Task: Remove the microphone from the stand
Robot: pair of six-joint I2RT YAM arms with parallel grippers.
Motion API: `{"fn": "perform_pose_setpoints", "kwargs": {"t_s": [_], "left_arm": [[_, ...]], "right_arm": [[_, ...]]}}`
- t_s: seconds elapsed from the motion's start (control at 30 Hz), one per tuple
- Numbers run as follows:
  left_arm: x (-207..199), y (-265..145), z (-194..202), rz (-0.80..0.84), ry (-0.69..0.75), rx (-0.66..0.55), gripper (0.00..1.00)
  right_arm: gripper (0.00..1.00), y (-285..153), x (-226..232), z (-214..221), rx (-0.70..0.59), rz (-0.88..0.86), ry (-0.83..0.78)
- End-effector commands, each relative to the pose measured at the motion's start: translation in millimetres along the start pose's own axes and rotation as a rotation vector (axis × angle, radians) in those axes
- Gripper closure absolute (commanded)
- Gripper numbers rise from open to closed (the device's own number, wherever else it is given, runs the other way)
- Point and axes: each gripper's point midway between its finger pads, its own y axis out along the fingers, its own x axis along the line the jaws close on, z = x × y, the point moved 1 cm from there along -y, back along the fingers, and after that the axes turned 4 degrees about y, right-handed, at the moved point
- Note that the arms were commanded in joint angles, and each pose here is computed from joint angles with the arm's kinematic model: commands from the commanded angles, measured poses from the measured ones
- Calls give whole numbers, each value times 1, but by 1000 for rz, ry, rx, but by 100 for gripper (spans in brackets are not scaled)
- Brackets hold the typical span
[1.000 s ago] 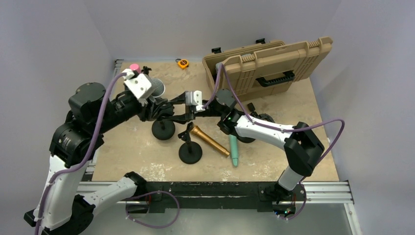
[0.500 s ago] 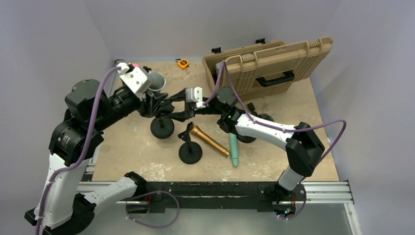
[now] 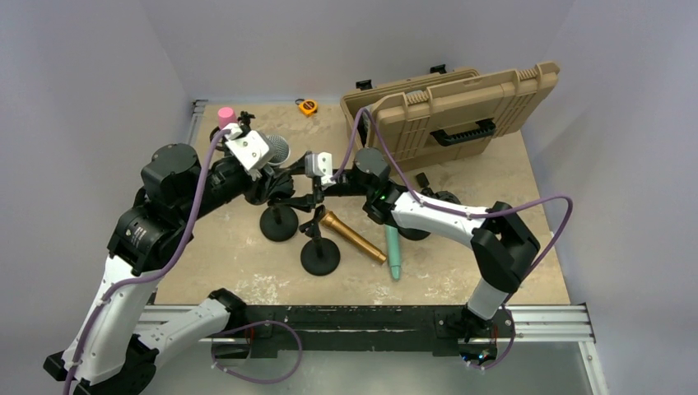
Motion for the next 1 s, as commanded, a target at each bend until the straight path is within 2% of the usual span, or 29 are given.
{"fn": "perform_pose_setpoints", "kwargs": {"t_s": [0.0,0.03,0.07,0.4,0.43,0.47,0.5,0.57,0.6,0.77,0.97], "left_arm": [[-28,1,-20,142,-75,-91,100],[-27,1,-19,140,-74,-91,100],[-27,1,-19,140,-73,-89,100],[-26,-1,-20,135,-64,-89,100],[-26,-2,-22,134,-61,-92,100],[-26,-3,-23,134,-59,-97,100],[-25,-5,-25,135,-53,-105,100],[-26,-8,-30,142,-43,-121,100],[-26,-10,-33,146,-36,-128,100],[-26,-20,-51,157,-24,-171,100],[-27,-38,-94,196,-55,-269,100]], "right_arm": [[24,-5,-16,-1,3,78,-91],[17,-5,-16,-1,4,79,-88],[16,-6,-16,1,7,80,-85],[29,-5,-19,10,34,73,-81],[35,-4,-19,11,36,70,-81],[46,-4,-19,13,40,65,-78],[62,-3,-20,15,45,69,-77],[84,-3,-24,19,60,89,-70],[99,-2,-26,20,63,100,-68],[100,0,-30,8,35,113,-73],[100,4,-39,29,86,152,-37]]}}
